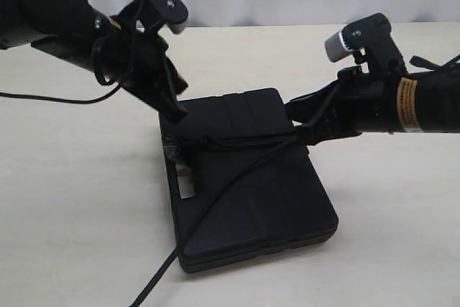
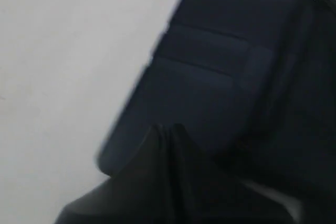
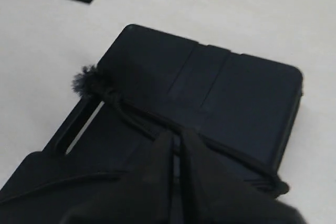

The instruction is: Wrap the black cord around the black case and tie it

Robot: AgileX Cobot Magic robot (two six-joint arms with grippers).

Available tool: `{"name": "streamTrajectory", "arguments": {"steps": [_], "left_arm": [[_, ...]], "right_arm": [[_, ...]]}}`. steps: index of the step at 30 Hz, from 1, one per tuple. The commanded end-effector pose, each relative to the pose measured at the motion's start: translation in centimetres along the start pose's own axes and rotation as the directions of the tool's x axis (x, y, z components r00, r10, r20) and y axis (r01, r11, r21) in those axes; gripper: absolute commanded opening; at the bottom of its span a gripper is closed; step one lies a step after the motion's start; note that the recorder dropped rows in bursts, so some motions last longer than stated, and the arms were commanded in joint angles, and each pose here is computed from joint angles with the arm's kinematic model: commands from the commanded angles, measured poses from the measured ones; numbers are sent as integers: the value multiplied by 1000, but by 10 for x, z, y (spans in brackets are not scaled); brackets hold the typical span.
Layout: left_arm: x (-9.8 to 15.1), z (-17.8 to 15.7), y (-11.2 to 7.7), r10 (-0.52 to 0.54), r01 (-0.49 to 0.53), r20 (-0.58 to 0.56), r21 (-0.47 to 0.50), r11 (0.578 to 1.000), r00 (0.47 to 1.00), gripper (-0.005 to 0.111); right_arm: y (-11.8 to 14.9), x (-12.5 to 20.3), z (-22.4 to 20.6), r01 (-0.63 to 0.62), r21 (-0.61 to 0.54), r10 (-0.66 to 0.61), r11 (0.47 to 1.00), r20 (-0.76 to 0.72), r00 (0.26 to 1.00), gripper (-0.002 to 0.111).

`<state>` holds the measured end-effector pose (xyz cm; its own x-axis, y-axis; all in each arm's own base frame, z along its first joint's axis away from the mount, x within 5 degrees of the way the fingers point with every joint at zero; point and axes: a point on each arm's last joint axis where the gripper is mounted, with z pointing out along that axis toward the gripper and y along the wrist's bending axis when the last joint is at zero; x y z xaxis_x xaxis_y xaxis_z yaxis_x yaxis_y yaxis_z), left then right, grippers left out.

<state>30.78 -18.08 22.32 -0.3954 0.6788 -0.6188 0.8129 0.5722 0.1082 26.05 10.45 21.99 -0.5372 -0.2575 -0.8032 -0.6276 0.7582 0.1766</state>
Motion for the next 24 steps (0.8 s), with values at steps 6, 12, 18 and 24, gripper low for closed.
{"name": "streamTrajectory", "arguments": {"steps": [6,12,18,24], "left_arm": [[56,5,-46,-63,155,-273,328,932,960,0],[76,9,-71,-51,140,-192,483,864,980,0],[98,12,-86,5,52,-105,537,842,994,7],[98,10,-92,-78,125,-106,573,810,991,42]], "right_arm": [[14,20,0,-95,-133,81,987,-105,991,15],[13,29,1,-104,-107,90,989,-127,988,35],[13,29,1,-101,-107,87,989,-126,988,37],[13,29,1,-91,-108,78,990,-125,989,37]]}}
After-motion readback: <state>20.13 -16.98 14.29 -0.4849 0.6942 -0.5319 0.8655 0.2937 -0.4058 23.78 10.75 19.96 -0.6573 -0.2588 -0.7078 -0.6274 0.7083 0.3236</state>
